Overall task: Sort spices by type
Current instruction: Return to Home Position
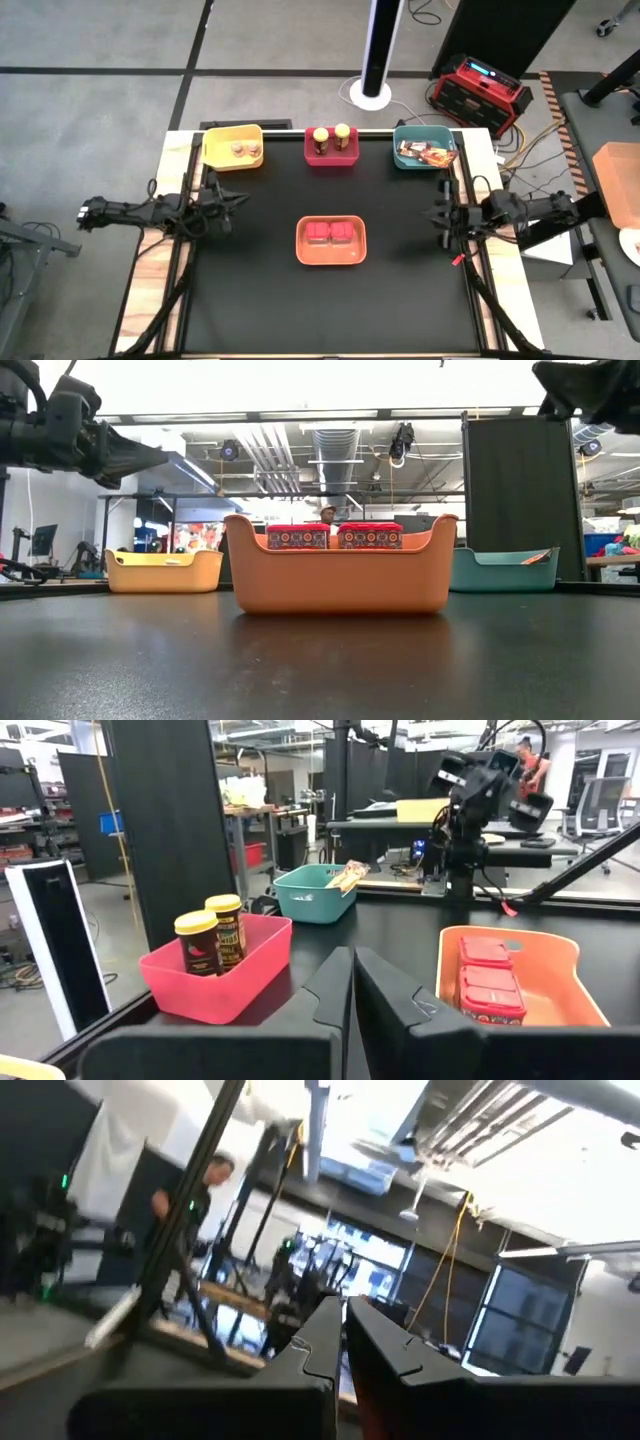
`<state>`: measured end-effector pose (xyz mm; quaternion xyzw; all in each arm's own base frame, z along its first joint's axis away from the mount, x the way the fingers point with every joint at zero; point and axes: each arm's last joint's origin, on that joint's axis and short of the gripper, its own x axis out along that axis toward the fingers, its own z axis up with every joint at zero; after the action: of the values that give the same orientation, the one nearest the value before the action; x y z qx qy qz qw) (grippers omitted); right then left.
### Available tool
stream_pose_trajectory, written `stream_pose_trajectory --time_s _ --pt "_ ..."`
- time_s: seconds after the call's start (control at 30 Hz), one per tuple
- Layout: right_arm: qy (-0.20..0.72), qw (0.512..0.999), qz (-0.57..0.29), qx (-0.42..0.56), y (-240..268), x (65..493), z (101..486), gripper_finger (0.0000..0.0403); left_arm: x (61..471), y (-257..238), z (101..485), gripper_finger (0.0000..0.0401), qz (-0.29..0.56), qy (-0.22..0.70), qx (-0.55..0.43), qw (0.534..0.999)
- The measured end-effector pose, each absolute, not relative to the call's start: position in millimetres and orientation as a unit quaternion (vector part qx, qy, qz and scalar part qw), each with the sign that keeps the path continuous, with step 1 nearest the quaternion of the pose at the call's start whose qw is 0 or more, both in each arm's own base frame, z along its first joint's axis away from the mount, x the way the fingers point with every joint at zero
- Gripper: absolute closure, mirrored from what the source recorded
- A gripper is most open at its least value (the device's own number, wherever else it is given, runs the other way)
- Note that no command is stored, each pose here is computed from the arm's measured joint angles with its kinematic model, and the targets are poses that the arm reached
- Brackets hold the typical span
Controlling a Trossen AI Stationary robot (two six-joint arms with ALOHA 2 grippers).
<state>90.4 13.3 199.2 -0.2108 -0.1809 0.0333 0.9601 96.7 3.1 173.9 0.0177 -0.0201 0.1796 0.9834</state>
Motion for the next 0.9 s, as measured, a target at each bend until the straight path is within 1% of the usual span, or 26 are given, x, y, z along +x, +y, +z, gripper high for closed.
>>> stream_pose_trajectory --time_s 0.13,0.37,0.53,0.67,0.9 --pt "-0.209 0.961 0.030 -0.179 12.7 88.1 207.8 0.0390 97.0 3.1 173.5 0.0401 0.180 -0.017 0.019 0.983" --pt "-0.197 0.977 0.059 -0.046 12.8 88.4 207.2 0.0390 97.9 3.0 172.6 0.0401 0.179 -0.012 0.020 0.983" --pt "-0.192 0.978 0.073 0.025 12.8 88.4 207.2 0.0390 98.5 2.9 172.1 0.0401 0.179 -0.008 0.021 0.984" --pt "-0.190 0.977 0.077 0.049 12.8 88.4 207.2 0.0390 99.1 2.9 171.5 0.0401 0.179 -0.004 0.022 0.984" --pt "-0.190 0.977 0.078 0.051 12.8 88.4 207.2 0.0390 100.0 2.8 170.7 0.0401 0.179 0.003 0.024 0.984"
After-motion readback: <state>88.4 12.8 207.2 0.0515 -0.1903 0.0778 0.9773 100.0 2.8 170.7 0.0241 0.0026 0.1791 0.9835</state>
